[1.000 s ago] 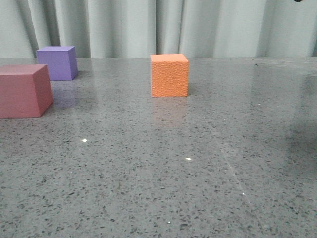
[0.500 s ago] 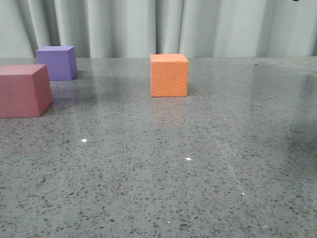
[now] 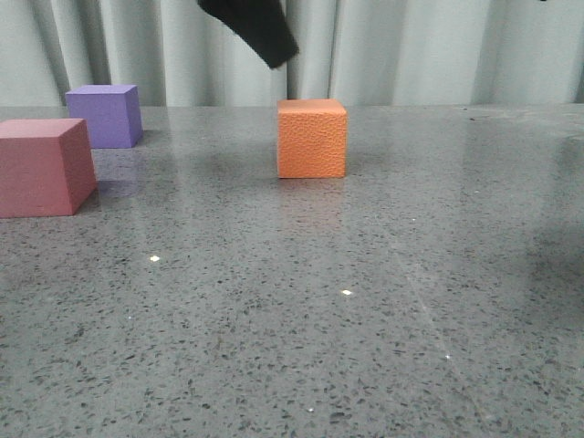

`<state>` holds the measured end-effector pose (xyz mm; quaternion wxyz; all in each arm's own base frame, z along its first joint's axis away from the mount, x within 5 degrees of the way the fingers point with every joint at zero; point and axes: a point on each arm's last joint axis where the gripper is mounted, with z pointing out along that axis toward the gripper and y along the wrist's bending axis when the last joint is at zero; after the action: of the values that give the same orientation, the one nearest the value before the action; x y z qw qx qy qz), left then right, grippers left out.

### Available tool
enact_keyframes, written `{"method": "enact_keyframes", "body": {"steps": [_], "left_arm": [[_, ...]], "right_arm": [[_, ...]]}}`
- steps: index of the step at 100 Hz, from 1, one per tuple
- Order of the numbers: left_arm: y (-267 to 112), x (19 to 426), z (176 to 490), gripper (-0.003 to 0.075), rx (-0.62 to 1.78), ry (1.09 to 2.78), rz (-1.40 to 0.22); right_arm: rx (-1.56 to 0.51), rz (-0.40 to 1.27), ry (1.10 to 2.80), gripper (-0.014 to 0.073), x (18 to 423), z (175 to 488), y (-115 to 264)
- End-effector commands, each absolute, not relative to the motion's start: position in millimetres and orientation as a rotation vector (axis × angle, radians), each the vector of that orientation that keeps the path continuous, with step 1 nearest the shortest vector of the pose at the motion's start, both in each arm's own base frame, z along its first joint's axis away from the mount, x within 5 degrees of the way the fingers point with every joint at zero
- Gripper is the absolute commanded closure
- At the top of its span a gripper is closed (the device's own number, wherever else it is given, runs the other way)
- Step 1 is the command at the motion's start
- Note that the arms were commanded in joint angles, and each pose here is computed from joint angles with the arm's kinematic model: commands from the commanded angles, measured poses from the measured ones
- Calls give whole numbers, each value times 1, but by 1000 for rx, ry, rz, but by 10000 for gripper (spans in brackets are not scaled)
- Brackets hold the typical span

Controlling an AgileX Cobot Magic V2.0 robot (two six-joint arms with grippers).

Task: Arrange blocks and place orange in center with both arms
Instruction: 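Move the left gripper to the orange cube and grasp it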

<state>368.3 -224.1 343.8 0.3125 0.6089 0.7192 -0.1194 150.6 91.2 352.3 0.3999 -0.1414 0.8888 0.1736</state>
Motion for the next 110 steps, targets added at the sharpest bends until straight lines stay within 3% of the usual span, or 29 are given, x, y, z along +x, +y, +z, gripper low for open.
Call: {"method": "enact_keyframes", "body": {"steps": [1, 82, 110], "left_arm": [[-234, 360, 372, 99, 1554, 1790, -333], [-262, 390, 305, 100, 1579, 1869, -353], [-263, 390, 301, 121, 1589, 1878, -354]], "right_arm": [[-352, 463, 2150, 15, 149, 367, 90], [-346, 481, 2165, 15, 148, 366, 91], [-345, 485, 2166, 15, 148, 366, 91]]}}
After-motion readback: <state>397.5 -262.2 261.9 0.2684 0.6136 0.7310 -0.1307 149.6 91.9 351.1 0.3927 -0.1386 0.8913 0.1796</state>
